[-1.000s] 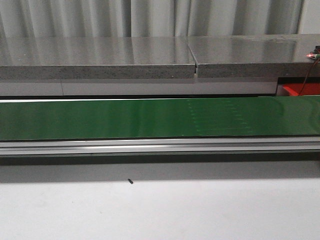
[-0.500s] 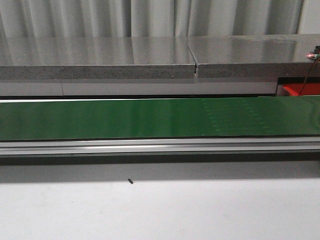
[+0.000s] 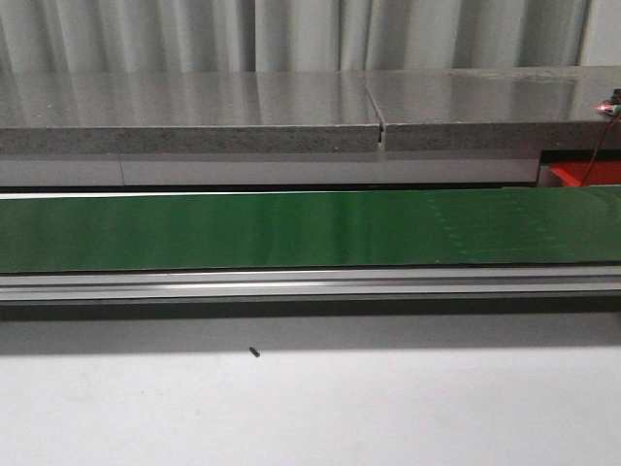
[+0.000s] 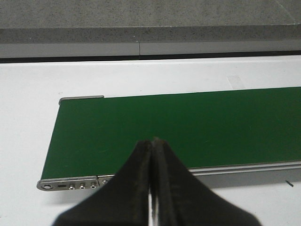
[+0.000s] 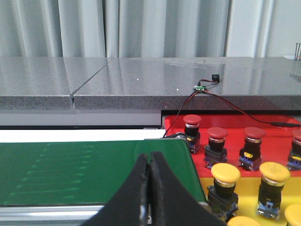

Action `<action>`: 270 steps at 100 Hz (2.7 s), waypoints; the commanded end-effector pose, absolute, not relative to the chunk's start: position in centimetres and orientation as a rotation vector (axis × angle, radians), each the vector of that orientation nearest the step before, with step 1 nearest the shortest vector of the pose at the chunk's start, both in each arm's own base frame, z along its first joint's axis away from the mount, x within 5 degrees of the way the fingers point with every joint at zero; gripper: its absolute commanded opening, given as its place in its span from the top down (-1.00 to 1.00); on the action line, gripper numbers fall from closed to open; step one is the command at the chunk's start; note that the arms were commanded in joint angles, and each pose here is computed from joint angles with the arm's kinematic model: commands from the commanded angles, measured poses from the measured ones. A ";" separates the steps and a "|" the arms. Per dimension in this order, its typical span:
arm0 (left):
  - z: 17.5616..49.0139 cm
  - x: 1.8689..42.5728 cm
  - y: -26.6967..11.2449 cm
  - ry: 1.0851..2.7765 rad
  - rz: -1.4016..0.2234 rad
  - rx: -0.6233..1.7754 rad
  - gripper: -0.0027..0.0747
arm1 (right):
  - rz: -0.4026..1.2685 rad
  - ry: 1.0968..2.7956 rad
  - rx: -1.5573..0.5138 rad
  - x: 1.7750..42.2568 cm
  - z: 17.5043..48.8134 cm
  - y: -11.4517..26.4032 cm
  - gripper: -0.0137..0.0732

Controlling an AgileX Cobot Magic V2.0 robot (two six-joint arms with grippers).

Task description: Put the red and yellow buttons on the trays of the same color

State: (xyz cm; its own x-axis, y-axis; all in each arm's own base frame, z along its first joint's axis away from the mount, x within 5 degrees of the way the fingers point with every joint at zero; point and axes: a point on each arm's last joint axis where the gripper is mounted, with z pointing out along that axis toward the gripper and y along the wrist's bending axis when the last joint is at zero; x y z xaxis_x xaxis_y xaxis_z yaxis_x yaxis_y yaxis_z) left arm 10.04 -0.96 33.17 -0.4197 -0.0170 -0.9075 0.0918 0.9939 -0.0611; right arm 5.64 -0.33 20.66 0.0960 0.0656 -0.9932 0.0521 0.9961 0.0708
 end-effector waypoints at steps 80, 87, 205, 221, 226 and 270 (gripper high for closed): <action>34.7 10.2 -1.0 1.897 -0.131 0.040 0.98 | -0.003 1.350 0.077 5.2 22.1 -0.3 0.84; 34.9 9.7 -1.0 1.876 -0.130 0.041 0.98 | -0.003 1.350 0.077 5.2 22.1 -0.3 0.84; 20.7 5.4 -0.5 1.449 -0.160 -0.001 0.98 | -0.003 1.349 0.077 5.2 22.1 -0.3 0.84; 20.7 5.4 -0.5 1.449 -0.160 -0.001 0.98 | -0.003 1.349 0.077 5.2 22.1 -0.3 0.84; 20.7 5.4 -0.5 1.449 -0.160 -0.001 0.98 | -0.003 1.349 0.077 5.2 22.1 -0.3 0.84; 20.7 5.4 -0.5 1.449 -0.160 -0.001 0.98 | -0.003 1.349 0.077 5.2 22.1 -0.3 0.84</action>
State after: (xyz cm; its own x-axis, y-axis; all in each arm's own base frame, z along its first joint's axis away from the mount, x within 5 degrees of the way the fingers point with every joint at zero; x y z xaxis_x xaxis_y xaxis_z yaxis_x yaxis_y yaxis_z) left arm 5.55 -0.54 21.05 0.0441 -0.0918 -0.9948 0.0992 0.9913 -0.0871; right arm 5.63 -0.32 20.74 0.1039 0.0653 -0.9924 0.0510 0.9962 0.0709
